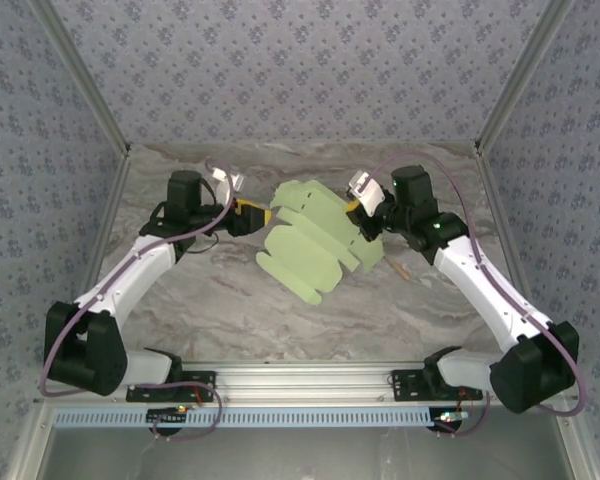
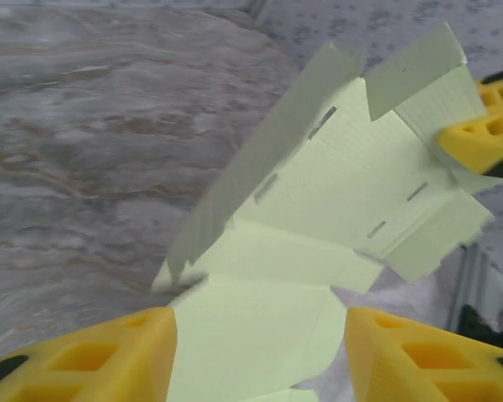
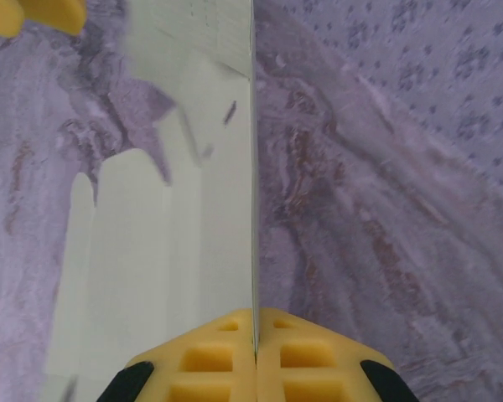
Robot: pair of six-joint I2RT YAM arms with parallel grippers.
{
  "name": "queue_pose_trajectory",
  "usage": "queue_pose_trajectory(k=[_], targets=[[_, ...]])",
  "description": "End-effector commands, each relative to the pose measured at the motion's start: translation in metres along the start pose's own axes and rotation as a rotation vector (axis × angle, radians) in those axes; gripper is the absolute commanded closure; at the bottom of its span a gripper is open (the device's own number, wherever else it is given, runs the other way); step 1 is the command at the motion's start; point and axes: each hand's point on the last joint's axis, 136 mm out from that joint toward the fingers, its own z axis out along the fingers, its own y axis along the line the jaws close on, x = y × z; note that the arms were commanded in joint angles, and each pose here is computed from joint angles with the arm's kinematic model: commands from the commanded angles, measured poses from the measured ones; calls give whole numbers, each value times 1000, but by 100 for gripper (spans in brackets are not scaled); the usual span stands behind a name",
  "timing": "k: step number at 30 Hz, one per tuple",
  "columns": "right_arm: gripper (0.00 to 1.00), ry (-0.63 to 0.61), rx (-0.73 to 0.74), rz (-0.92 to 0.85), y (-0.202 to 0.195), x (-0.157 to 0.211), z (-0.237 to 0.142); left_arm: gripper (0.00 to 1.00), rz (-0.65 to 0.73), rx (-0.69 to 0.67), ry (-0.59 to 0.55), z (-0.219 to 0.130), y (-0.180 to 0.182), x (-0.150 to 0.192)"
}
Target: Fold the paper box
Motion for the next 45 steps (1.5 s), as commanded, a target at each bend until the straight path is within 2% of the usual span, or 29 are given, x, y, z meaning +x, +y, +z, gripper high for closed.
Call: queue_pose_trajectory(k=[1, 7, 13, 17, 23, 30, 39, 45], targets=[[100, 68, -111, 142, 14, 15, 7, 43, -66, -194, -51, -15, 24, 3], [100, 160, -94, 267, 4, 44, 37, 41, -147, -258, -101, -12, 18, 28], [100, 213, -70, 399, -4, 60, 67, 41, -195, -184, -69, 22, -7, 56], [100, 248, -45, 432, -7, 71, 80, 54, -231, -100, 38, 69, -22, 83], [100, 269, -18, 429, -9, 76, 84, 63, -145, -70, 157, 120, -29, 111], [100, 287, -3, 428, -11, 82, 85, 76, -135, -79, 201, 150, -15, 122], [100, 292, -4, 423, -12, 86, 89, 85, -161, -82, 236, 171, -4, 142], [100, 293, -1, 414, -13, 87, 90, 88, -170, -114, 251, 177, 9, 156]])
